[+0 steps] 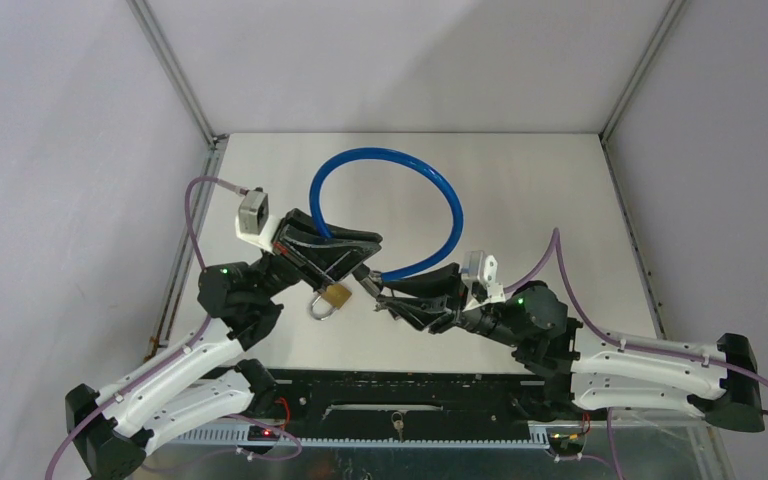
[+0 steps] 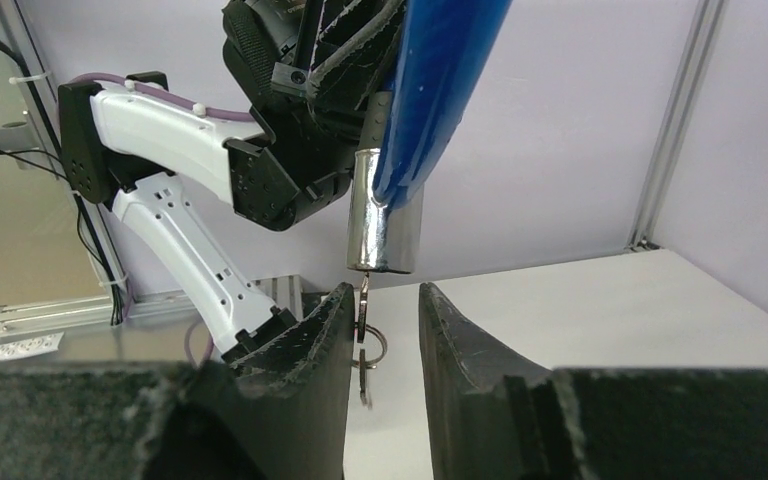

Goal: Lock with the key
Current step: Lock the lock.

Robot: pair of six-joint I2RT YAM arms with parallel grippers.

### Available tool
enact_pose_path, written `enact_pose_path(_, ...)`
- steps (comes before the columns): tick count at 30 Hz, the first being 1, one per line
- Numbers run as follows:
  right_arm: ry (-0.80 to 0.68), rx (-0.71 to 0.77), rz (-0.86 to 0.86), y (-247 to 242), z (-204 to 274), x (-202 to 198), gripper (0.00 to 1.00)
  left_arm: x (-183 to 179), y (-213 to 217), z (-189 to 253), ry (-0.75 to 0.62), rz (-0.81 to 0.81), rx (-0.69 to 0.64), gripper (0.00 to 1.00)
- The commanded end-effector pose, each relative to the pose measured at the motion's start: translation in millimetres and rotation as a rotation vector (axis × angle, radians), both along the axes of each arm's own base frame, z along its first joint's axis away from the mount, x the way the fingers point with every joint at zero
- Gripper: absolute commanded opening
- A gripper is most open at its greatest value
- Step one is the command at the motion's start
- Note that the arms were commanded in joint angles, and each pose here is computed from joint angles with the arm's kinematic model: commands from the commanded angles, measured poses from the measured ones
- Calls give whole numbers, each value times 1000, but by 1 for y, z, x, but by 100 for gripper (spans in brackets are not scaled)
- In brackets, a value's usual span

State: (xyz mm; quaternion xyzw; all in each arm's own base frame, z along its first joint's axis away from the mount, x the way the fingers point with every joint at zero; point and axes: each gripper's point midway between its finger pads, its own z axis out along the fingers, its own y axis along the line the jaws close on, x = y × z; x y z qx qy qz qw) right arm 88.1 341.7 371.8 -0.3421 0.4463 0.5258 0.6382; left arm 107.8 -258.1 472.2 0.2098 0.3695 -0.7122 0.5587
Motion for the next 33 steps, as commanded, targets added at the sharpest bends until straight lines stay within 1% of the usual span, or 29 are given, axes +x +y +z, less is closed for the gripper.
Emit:
enact_pose_path(1, -2, 39, 16, 0, 10, -2, 31, -14, 19, 35, -79, 9, -111, 0)
enact_pose_path(4, -2, 34, 19, 1, 8, -3, 28, -14, 19, 36, -83, 10, -113, 0)
enact_pose_path(8, 1, 23, 21, 2, 5, -3, 18, -14, 19, 36, -83, 10, -114, 0)
enact_pose_path(12, -2, 14, 21, 2, 3, -3, 1, -14, 19, 36, -83, 9, -114, 0)
enact_pose_path(13, -4, 9, 17, 2, 2, -2, 0, -14, 19, 36, -82, 10, -114, 0)
enact_pose_path(19, -26, -47, -34, 2, -9, 4, 0, -10, 21, 37, -79, 48, -104, 0)
enact_pose_path(26, 17, -151, -80, 1, -37, 11, 0, -6, 26, 42, -101, 135, -64, 0)
enact_pose_path(29, 26, -149, -108, -3, -47, 14, 0, -5, 31, 51, -117, 178, -57, 0)
enact_pose_path(33, 54, -137, -195, -14, -55, 27, 0, -1, 37, 60, -118, 242, -37, 0)
